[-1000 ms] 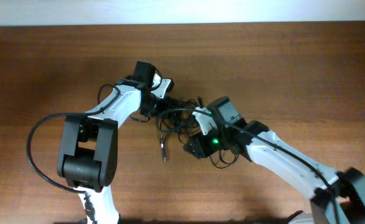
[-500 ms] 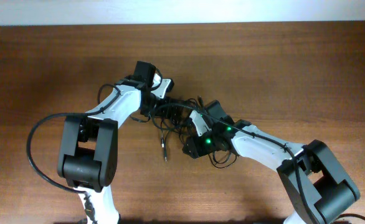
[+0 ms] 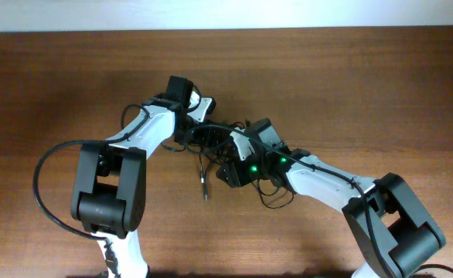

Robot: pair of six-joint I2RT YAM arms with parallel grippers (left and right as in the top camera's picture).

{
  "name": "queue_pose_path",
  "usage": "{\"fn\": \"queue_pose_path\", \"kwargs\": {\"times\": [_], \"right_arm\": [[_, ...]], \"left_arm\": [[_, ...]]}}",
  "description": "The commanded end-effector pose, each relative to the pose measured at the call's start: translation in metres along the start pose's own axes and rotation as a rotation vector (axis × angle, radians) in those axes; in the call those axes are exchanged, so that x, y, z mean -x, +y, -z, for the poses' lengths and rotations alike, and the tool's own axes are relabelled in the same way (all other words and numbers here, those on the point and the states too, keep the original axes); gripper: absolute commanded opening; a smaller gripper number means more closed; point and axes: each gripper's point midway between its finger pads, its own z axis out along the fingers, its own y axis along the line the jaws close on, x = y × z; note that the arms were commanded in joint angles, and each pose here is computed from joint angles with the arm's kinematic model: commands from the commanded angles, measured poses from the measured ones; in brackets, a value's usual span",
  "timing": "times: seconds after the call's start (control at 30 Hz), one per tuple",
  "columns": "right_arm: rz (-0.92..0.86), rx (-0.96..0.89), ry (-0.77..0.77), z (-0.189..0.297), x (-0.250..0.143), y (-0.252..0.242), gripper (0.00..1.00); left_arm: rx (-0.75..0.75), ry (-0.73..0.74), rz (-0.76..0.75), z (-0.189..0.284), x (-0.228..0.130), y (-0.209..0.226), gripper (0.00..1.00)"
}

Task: Untangle cables

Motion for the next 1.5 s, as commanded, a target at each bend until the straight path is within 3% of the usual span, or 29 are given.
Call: {"fn": "queue_pose_path", "kwargs": {"times": [0.0, 0.2, 0.37, 0.5, 0.53, 0.67, 0.8, 0.83, 0.87, 0.97, 1.17, 1.47], "right_arm": [[-0.003, -0.009, 0.010, -0.002, -0.001, 0.000, 0.58], [-0.113, -0.028, 0.078, -0.018, -0.021, -0.014, 0.57], [-0.204, 0.052, 0.196, -0.018, -0.047, -0.001, 0.36], [-0.209, 0.068, 0.202, -0.017, -0.048, 0.001, 0.21], [-0.210, 0.072, 0.203, -0.016, -0.048, 0.002, 0.04], [-0.042, 0.321, 0.090, 0.034, -0.007, 0.052, 0.04], [0.066, 0.365, -0.077, 0.093, 0.028, 0.084, 0.04], [0.089, 0.346, -0.117, 0.104, 0.034, 0.087, 0.06], [0.091, 0.333, -0.126, 0.105, 0.035, 0.087, 0.14], [0.039, 0.263, -0.083, 0.093, 0.026, 0.069, 0.32], [-0.043, 0.137, -0.007, 0.056, 0.011, 0.029, 0.44], [-0.090, 0.086, -0.007, 0.017, 0.012, 0.000, 0.46]], "left_arm": [[0.045, 0.046, 0.022, -0.011, -0.014, 0.015, 0.70], [0.045, 0.046, 0.022, -0.011, -0.014, 0.015, 0.70], [0.045, 0.047, 0.022, -0.011, -0.014, 0.015, 0.70], [0.045, 0.047, 0.022, -0.011, -0.014, 0.015, 0.70], [0.045, 0.047, 0.022, -0.011, -0.014, 0.015, 0.70], [0.045, 0.047, 0.022, -0.011, -0.014, 0.015, 0.70], [0.045, 0.047, 0.022, -0.011, -0.014, 0.015, 0.70], [0.045, 0.047, 0.022, -0.011, -0.014, 0.015, 0.70], [0.045, 0.047, 0.022, -0.011, -0.014, 0.015, 0.70], [0.045, 0.047, 0.022, -0.011, -0.014, 0.015, 0.70], [0.045, 0.047, 0.022, -0.011, -0.014, 0.015, 0.67], [0.045, 0.046, 0.022, -0.011, -0.014, 0.015, 0.68]]}}
